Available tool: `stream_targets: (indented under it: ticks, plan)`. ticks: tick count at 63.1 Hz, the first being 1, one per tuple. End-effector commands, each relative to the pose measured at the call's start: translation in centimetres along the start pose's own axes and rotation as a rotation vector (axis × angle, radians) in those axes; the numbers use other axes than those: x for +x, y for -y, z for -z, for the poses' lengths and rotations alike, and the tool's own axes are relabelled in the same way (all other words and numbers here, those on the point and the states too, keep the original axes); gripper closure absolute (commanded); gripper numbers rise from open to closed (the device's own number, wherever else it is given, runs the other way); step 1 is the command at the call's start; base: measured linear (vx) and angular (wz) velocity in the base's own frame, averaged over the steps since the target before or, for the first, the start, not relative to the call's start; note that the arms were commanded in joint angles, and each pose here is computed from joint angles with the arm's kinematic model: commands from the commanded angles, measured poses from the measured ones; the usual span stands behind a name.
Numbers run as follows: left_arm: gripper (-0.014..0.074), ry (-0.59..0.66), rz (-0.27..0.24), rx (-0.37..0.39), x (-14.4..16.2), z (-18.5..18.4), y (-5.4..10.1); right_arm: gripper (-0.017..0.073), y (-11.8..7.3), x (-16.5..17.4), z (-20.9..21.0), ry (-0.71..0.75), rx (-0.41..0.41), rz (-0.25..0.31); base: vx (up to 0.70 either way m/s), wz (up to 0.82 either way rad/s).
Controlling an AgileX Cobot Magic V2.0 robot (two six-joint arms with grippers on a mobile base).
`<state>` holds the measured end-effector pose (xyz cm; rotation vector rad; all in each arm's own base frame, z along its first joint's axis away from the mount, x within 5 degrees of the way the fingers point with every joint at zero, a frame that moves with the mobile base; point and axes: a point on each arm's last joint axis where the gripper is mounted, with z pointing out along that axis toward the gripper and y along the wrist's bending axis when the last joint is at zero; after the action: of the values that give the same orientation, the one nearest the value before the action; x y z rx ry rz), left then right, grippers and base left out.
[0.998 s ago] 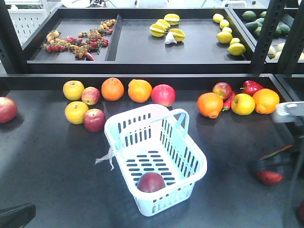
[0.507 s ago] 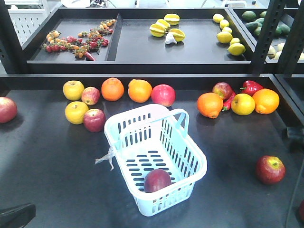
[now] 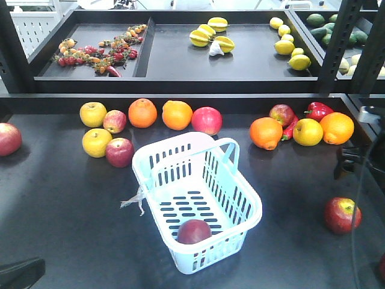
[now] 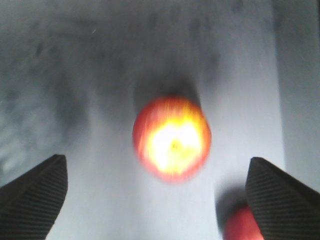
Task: Pick three apples into basket with both arms
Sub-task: 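Move the right gripper back to the next red apple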
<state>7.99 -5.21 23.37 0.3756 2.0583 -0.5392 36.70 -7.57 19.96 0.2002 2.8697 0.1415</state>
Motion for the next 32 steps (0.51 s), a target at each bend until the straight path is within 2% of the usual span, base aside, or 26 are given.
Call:
stream_targets:
  ticks: [1,9,15,32]
  plan:
    - [0.0601,0.075,0.018,-0.007,-1.2,0.2,0.0,-0.0136,-0.4,-1.7,0.9,0.047,-0.002,0.006,0.0,0.0]
    - [0.0601,0.075,0.018,-0.007,-1.2,0.2,0.0,-0.0127,-0.4,-2.3,-1.4,-0.011,-0.009,0.008,0.0,0.0]
    - [0.0601,0.075,0.018,-0.007,-1.2,0.2,0.0,-0.012,-0.2,-2.5,-3.1,-0.046,-0.011,-0.012,0.0,0.0]
    - [0.0601,0.075,0.018,-0.007,-1.2,0.2,0.0,-0.0103,0.8,-1.8,-7.1,-0.151,0.037,-0.036,0.0,0.0]
